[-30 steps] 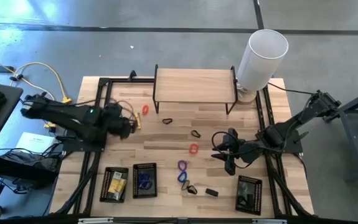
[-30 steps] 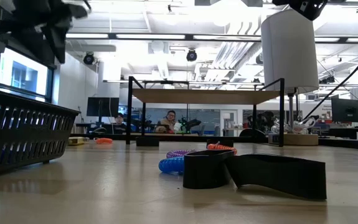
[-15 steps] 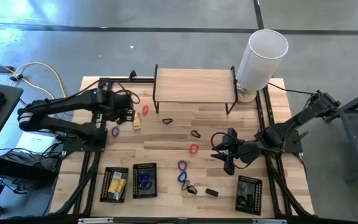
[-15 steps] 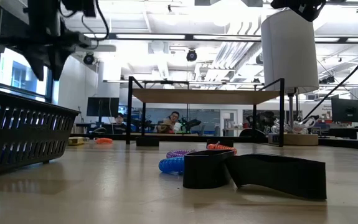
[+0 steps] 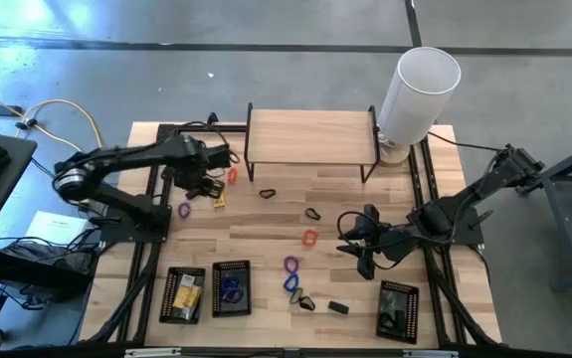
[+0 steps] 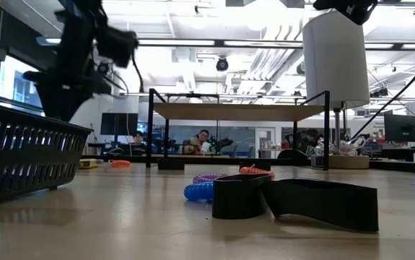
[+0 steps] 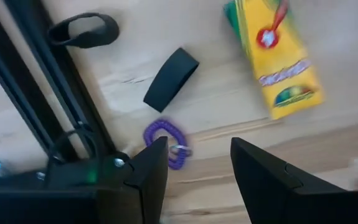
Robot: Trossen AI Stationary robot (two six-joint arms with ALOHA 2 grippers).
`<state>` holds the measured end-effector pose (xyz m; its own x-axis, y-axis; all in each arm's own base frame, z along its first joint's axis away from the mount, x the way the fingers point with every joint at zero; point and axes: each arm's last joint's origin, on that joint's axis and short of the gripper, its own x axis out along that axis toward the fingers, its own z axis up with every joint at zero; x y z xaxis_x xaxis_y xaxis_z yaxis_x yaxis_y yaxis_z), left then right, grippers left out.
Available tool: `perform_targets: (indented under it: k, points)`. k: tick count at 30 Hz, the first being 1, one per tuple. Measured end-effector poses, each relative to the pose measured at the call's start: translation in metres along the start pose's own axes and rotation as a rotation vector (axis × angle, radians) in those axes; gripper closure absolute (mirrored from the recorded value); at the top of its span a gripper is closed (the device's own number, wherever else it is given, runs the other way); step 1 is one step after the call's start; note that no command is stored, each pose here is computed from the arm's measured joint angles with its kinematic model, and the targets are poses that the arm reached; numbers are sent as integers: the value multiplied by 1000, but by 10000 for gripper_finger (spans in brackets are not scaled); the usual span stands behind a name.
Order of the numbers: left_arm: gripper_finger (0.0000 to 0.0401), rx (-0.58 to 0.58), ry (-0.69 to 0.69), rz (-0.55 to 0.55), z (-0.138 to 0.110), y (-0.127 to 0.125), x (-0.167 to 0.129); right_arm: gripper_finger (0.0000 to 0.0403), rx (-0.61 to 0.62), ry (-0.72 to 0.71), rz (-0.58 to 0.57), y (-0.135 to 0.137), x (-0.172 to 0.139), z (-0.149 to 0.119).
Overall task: Pick & Place Office Desk Supplies
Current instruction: Put the black rubber band into the right black basket
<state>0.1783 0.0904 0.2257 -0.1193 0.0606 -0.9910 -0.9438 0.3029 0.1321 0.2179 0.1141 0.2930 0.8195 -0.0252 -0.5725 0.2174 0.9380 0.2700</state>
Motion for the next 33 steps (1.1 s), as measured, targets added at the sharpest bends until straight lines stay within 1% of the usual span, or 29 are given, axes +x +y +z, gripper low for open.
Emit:
perform_targets:
  k: [3, 6, 10, 13, 19, 26, 33]
  points:
    - [236, 83, 69, 64, 7, -7, 14, 284, 1, 4, -3, 0, 0, 0]
    - [236, 108, 136, 126, 9, -10, 25, 284, 17, 19, -15, -2, 0, -2]
    - [236, 141, 162, 154, 12, -14, 33, 284, 35, 35, -23, -3, 0, -3]
    - [236, 142, 142, 170, 14, -13, 34, 284, 35, 41, -24, -3, 0, -4]
    - [236, 128, 138, 167, 16, -11, 35, 284, 33, 43, -25, -3, 0, -4]
    - [236, 103, 186, 205, 15, -4, 35, 284, 32, 44, -26, -3, 0, -4]
    - [236, 99, 192, 194, 16, 2, 48, 284, 49, 43, -26, -3, 0, -4]
